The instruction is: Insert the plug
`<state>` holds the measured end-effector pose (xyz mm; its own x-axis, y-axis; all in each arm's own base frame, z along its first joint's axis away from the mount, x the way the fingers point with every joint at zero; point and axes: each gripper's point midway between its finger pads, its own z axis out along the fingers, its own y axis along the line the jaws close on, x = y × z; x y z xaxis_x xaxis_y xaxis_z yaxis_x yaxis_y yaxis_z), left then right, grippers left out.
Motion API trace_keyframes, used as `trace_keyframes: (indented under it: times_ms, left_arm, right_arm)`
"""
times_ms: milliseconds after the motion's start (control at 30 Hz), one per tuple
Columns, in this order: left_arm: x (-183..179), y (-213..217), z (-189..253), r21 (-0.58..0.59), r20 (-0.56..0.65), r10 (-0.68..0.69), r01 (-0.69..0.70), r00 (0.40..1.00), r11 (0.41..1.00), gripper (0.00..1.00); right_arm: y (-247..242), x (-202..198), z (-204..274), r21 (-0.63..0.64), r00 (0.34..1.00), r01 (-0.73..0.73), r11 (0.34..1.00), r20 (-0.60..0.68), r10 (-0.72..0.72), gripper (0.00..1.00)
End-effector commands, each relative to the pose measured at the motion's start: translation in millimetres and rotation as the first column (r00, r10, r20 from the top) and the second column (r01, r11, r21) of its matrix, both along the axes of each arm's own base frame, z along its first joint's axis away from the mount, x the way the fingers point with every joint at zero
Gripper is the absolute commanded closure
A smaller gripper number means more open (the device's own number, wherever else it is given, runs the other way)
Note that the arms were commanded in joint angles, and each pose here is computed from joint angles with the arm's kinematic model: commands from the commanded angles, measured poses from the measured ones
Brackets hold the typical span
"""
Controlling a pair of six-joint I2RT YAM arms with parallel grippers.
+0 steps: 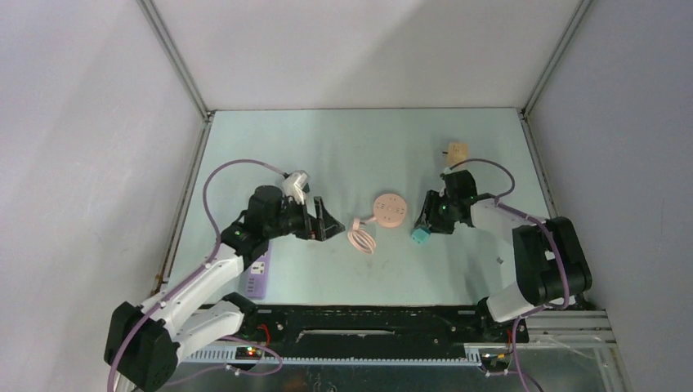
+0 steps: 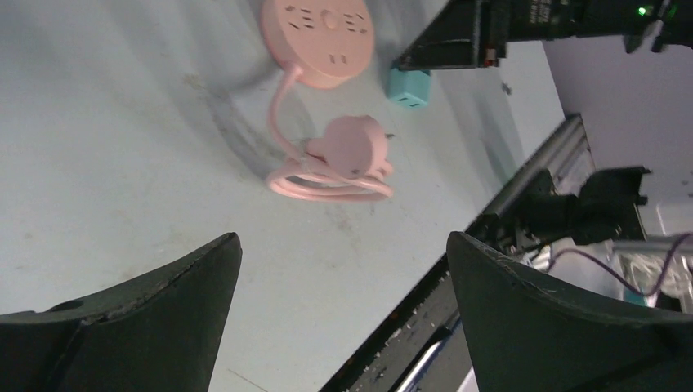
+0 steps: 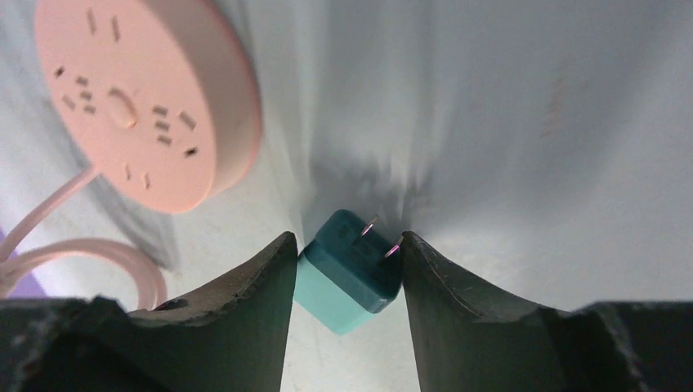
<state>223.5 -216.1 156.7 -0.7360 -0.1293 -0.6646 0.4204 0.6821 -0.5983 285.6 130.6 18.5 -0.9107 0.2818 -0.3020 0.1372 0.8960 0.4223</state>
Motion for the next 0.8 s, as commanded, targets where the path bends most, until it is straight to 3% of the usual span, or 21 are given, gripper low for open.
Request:
trace_keyframes:
  times_ms: [0,133,267,400,500,767]
  left_arm:
    - [-18,-29,16,-0.037,0.085,-0.161,0.165,0.983,0.986,0.01]
    - [-30,-43,26,0.008,0.153,-0.221,0.222,0.963,0.975,0.01]
    - [-36,-54,39,-0.035,0.217,-0.252,0.265,0.943,0.964,0.0]
    - [-40,-63,41,-0.065,0.221,-0.288,0.308,0.932,0.949,0.0]
    - [-43,-67,41,-0.085,0.215,-0.299,0.323,0.93,0.943,0.0]
    - [-60,-87,32,-0.147,0.185,-0.375,0.402,0.909,0.904,0.03]
  right_arm:
    - [16,-31,-8,0.063,0.999,-0.001,0.998,-0.05,0.004,0.48]
    - [16,-50,-8,0.087,0.999,0.017,0.996,-0.045,-0.013,0.47]
    - [19,-59,6,0.132,1.0,0.016,0.991,-0.011,-0.014,0.46]
    - [33,-65,25,0.21,0.997,-0.046,0.977,0.066,0.033,0.27]
    - [25,-65,25,0.205,0.998,-0.032,0.978,0.061,0.02,0.2]
    - [2,-42,20,0.199,0.996,0.008,0.98,0.087,-0.026,0.28]
